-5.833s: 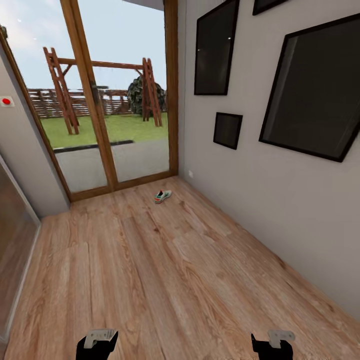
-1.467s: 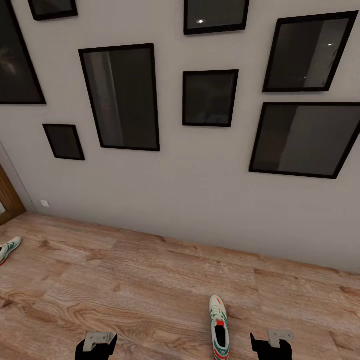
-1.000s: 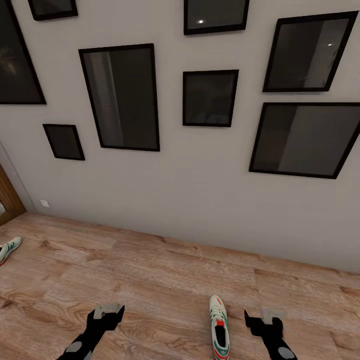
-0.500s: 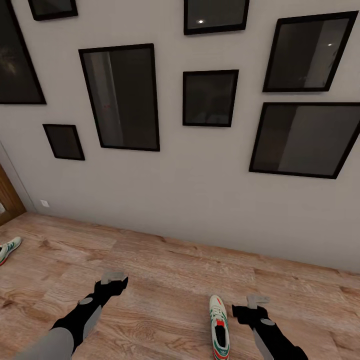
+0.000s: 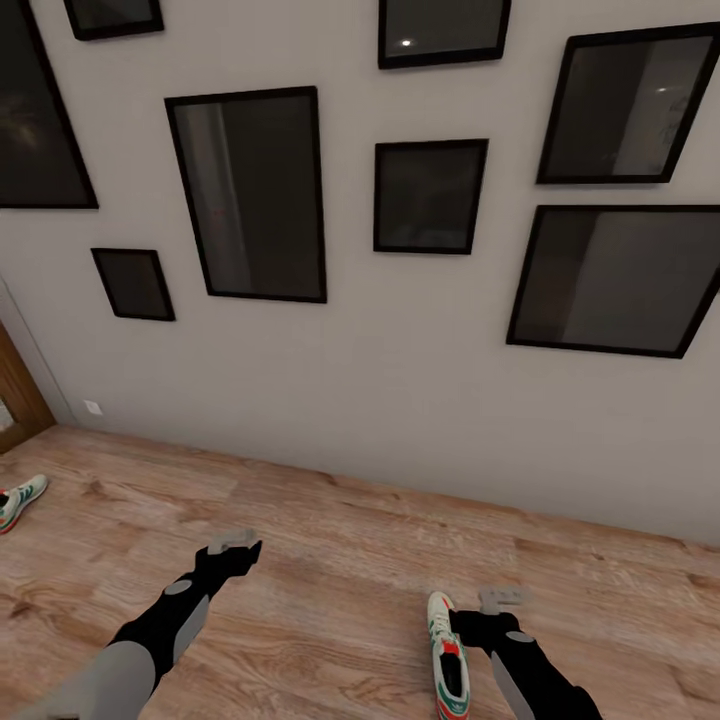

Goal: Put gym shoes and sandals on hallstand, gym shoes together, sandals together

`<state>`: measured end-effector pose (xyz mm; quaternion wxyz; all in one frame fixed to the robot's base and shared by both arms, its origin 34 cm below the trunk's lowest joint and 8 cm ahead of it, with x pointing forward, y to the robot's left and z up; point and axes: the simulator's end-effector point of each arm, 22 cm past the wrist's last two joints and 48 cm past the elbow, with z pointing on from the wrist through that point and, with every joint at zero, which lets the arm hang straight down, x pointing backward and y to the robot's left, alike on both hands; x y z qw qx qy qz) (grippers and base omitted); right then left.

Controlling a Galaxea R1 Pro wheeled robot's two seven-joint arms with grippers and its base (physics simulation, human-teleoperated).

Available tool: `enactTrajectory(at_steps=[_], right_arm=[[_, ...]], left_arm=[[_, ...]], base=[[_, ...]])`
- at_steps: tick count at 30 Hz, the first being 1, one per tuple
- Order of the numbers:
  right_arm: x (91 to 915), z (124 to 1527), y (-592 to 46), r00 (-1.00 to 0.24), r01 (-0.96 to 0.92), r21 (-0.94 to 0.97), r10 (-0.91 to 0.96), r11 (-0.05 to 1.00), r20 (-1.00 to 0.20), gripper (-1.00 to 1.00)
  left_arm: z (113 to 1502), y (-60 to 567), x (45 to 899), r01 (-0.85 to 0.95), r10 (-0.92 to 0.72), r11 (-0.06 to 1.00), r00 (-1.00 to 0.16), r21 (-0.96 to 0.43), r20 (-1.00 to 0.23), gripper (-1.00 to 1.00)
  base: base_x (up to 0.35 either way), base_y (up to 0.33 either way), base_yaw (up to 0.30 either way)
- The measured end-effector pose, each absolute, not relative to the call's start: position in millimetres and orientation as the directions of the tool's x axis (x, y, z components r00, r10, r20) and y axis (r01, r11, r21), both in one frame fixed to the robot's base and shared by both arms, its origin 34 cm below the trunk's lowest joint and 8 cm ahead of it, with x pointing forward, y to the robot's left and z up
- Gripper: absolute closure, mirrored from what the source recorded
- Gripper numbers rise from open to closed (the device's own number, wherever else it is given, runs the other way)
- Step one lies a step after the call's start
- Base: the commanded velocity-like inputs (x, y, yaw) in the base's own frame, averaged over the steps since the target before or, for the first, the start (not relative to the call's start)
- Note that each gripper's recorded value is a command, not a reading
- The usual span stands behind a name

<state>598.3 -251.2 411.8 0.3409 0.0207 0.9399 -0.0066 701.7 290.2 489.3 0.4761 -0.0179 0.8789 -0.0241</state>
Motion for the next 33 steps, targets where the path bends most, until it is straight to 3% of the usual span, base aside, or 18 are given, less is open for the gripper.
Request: enactTrajectory(at_steps=[12, 25, 33], right_arm=[[599.4, 413.0, -254.7, -0.763, 0.049, -0.002, 0.036, 0.999, -0.646, -1.0], [600.3, 413.8, -257.4, -0.761, 0.052, -0.006, 0.036, 0.999, -0.648, -1.0], [600.6, 414.0, -258.9, -0.76, 0.055, -0.008, 0.037, 0.998, -0.648, -1.0]], left_arm=[[492.3, 287.5, 704.0, -0.001, -0.052, 0.998, -0.539, -0.062, -0.84, -1.0], [489.4, 288.9, 700.7, -0.001, -0.048, 0.998, -0.541, -0.057, -0.839, -1.0], [491.8, 288.5, 703.3, 0.0, -0.048, 0.998, -0.538, -0.057, -0.842, -1.0]], base=[[0.181, 0.219, 0.0], [0.112, 0.019, -0.001], [0.01, 0.0, -0.164]])
